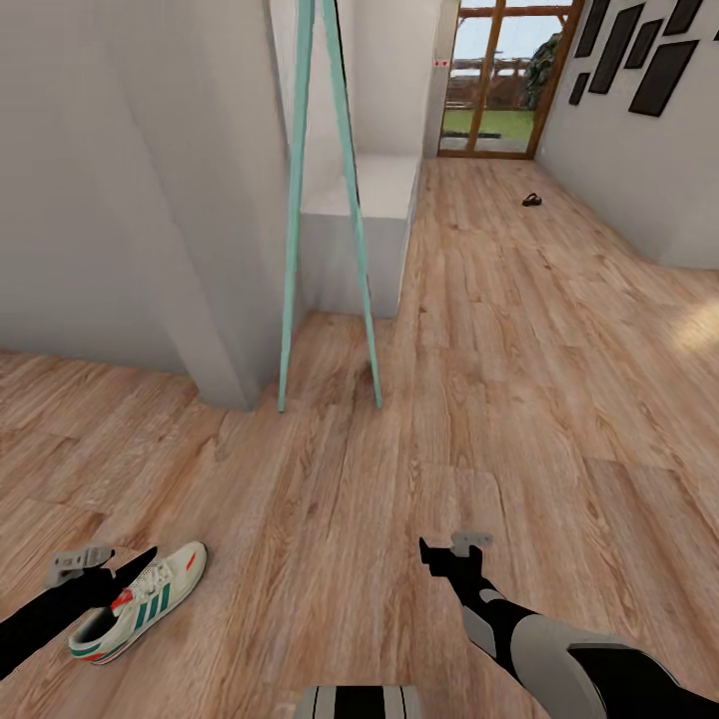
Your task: Pick up the two gym shoes and the two sandals from the corridor floor and place them onto the hallstand (shoe rack) in the corridor, making sure they are on the rack and not on the floor. Arrange them so the two gym shoes are next to each other and the two sandals are next to each other.
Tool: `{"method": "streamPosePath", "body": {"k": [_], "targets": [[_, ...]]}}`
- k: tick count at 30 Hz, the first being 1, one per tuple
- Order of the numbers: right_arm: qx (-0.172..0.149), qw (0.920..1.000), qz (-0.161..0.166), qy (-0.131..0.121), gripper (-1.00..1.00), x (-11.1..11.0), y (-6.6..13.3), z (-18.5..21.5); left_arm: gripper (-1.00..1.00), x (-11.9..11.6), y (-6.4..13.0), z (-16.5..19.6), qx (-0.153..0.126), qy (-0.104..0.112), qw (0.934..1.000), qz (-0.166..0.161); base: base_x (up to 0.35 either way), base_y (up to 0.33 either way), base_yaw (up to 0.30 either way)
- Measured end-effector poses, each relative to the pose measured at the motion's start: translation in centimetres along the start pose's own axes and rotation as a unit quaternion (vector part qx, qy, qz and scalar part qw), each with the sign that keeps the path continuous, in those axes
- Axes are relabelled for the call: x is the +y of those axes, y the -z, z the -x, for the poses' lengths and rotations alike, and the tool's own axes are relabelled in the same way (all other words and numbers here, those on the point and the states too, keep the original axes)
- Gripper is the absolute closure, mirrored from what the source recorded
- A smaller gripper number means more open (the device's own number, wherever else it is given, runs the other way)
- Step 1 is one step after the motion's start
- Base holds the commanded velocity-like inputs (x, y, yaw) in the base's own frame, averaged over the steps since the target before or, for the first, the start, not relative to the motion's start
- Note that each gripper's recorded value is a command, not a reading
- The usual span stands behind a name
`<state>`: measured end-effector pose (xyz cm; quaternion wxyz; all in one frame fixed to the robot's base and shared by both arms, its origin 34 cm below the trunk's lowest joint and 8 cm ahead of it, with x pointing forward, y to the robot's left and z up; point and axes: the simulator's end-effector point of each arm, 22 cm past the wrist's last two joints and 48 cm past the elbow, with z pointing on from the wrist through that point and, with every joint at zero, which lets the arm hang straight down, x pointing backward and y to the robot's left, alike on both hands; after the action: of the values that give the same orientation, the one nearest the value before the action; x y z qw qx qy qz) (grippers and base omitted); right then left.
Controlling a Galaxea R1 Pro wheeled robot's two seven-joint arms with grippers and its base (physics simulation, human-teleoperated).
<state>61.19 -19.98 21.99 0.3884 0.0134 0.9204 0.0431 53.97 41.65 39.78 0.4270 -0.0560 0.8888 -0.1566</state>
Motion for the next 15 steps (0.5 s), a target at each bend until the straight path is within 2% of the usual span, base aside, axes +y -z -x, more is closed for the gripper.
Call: {"method": "streamPosePath", "body": {"k": [5,15], "targets": [[0.000,1.0000,0.000,0.000,-1.00,0.01,0.00,0.00,-1.00,-0.01,0.00,-0.01,0.000,0.000,1.0000,0.000,0.030,0.317,0.000],[0.000,1.0000,0.000,0.000,-1.00,-0.01,0.00,0.00,-1.00,-0.02,0.00,0.02,-0.001,0.001,1.0000,0.000,0.167,0.322,0.000]]}}
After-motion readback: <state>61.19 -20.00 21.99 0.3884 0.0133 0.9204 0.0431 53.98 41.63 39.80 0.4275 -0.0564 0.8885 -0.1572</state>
